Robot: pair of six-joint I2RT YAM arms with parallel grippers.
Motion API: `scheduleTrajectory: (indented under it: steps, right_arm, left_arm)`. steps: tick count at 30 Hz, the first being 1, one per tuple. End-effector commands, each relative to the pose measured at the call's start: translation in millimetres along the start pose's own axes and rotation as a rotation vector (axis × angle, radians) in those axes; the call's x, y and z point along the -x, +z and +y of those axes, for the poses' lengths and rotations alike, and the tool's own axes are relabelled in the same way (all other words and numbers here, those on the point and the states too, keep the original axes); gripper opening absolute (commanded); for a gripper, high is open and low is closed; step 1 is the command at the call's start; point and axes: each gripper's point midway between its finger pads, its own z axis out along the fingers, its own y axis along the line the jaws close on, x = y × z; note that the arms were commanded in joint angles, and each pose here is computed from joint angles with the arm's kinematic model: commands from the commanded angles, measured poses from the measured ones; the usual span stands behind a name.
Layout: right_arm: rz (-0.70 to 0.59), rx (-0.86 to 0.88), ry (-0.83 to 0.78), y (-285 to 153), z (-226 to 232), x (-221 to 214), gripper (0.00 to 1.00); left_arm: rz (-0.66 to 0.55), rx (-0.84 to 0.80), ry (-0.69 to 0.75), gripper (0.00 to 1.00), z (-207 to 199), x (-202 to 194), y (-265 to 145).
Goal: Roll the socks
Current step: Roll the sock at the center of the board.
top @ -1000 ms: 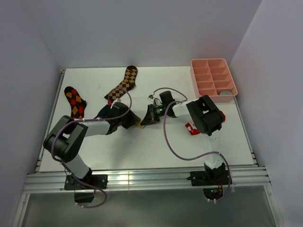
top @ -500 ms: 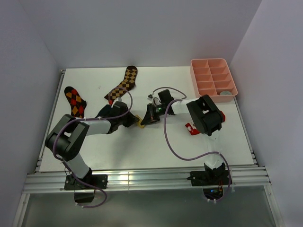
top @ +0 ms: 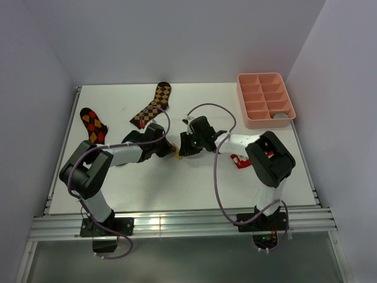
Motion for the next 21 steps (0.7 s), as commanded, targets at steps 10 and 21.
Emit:
scheduleTrajectory:
  steps: [10, 21]
  right_arm:
    - [-0.304, -0.263, -0.368, -35, 13, 29, 0.38]
    - [-0.326, -0.195, -0.463, -16, 36, 27, 0.45]
  left_arm:
    - [0.010, 0.077, 0.053, 0.00, 12, -2, 0]
    - [0.017, 0.070, 0.056, 0.00, 10, -3, 1]
